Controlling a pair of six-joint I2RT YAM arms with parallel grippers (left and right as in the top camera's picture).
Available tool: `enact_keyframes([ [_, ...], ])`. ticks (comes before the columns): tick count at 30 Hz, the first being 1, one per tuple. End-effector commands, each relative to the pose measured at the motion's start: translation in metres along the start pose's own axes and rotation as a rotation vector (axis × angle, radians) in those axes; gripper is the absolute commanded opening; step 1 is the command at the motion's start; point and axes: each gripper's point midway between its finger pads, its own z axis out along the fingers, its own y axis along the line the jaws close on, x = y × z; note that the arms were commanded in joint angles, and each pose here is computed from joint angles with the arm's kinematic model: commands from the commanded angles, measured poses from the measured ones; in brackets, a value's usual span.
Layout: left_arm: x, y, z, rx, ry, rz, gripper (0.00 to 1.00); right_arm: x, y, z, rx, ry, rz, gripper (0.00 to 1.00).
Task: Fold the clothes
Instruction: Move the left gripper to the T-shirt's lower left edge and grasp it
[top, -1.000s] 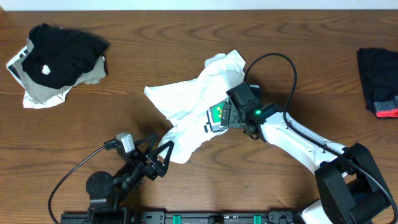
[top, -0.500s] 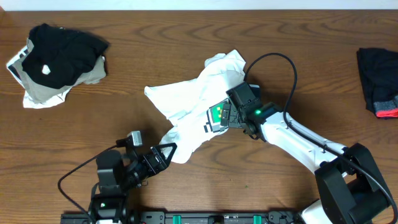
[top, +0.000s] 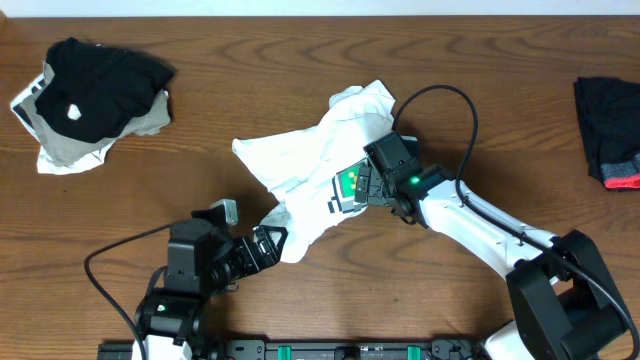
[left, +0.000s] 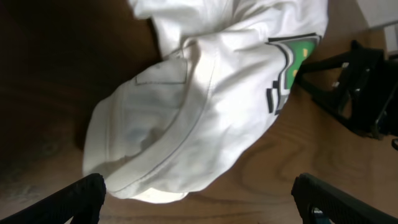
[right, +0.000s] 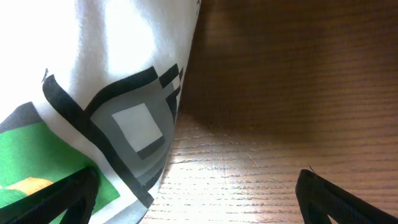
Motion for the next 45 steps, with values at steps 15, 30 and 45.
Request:
enact_keyframes([
  [15, 0.011, -0.012, 0.004, -0.105, -0.014, 0.216, 0.98, -0.003, -0.007, 0.002, 0.028, -0.015, 0.020, 0.99],
  [30, 0.008, -0.017, 0.004, -0.082, -0.030, 0.139, 0.98, -0.002, -0.009, 0.001, 0.038, -0.015, 0.018, 0.99],
  [45, 0.017, -0.007, 0.004, -0.120, 0.009, 0.128, 0.97, -0.003, -0.009, 0.001, 0.040, -0.018, 0.019, 0.99],
])
